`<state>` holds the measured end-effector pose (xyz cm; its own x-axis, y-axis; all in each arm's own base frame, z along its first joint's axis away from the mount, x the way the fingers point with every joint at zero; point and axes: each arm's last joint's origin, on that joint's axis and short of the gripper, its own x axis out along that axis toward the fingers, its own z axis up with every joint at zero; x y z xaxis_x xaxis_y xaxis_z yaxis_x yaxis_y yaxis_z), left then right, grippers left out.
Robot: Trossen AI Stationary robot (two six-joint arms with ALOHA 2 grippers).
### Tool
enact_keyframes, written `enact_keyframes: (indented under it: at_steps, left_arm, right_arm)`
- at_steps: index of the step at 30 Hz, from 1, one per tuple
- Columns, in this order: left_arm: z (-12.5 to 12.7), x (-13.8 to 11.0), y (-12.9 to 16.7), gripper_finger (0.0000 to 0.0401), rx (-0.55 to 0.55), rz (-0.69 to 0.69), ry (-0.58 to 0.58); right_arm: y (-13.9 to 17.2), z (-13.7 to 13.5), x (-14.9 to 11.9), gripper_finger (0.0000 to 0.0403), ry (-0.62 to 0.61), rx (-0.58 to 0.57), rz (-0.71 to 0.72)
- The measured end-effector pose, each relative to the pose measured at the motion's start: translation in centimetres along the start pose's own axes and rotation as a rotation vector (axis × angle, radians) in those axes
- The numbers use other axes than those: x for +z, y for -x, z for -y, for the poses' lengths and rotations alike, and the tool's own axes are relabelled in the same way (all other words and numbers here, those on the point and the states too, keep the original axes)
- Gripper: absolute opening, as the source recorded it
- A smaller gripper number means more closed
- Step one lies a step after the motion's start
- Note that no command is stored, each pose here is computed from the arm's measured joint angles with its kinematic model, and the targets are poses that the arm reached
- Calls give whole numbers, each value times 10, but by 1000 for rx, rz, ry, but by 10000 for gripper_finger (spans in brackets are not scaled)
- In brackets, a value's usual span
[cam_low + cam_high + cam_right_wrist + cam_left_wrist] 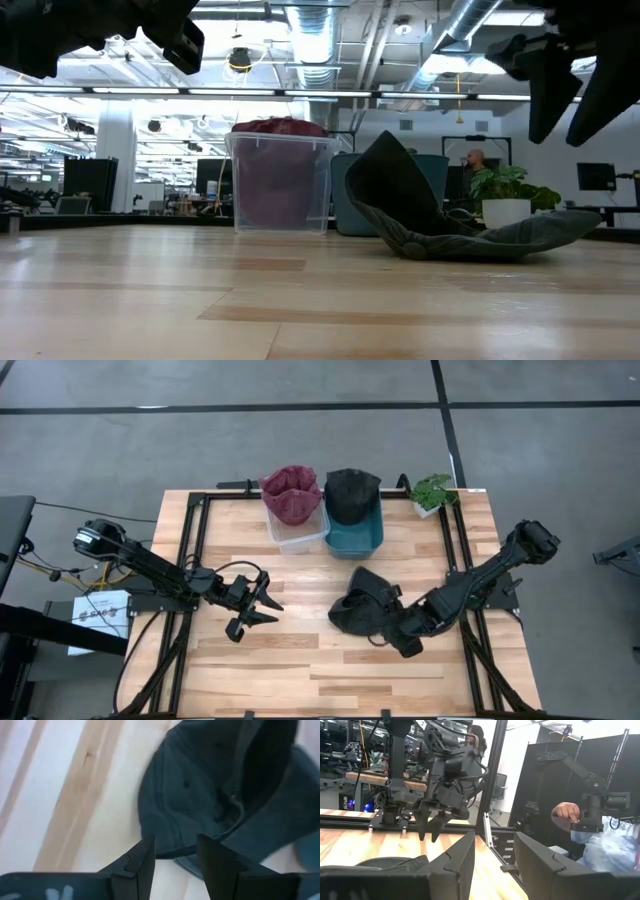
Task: Pick & Place hat
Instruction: Put the black cap into the blue bin
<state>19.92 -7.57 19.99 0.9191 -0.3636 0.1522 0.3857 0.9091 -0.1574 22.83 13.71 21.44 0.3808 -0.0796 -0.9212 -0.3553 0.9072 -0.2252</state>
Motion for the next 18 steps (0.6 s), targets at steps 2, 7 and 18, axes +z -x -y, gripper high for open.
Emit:
enact_keyframes:
  at_steps: [2, 7, 18]
  left_arm:
    - [0, 0, 0, 135, 0, 0, 0]
    - [-1, 1, 0, 135, 50, 9, -43]
    - [-6, 2, 1, 135, 213, 37, -105]
  right_arm:
    - [2, -5, -1, 134, -2, -46, 9]
    - [9, -13, -13, 134, -20, -146, 83]
    - [19, -14, -73, 134, -168, -118, 362]
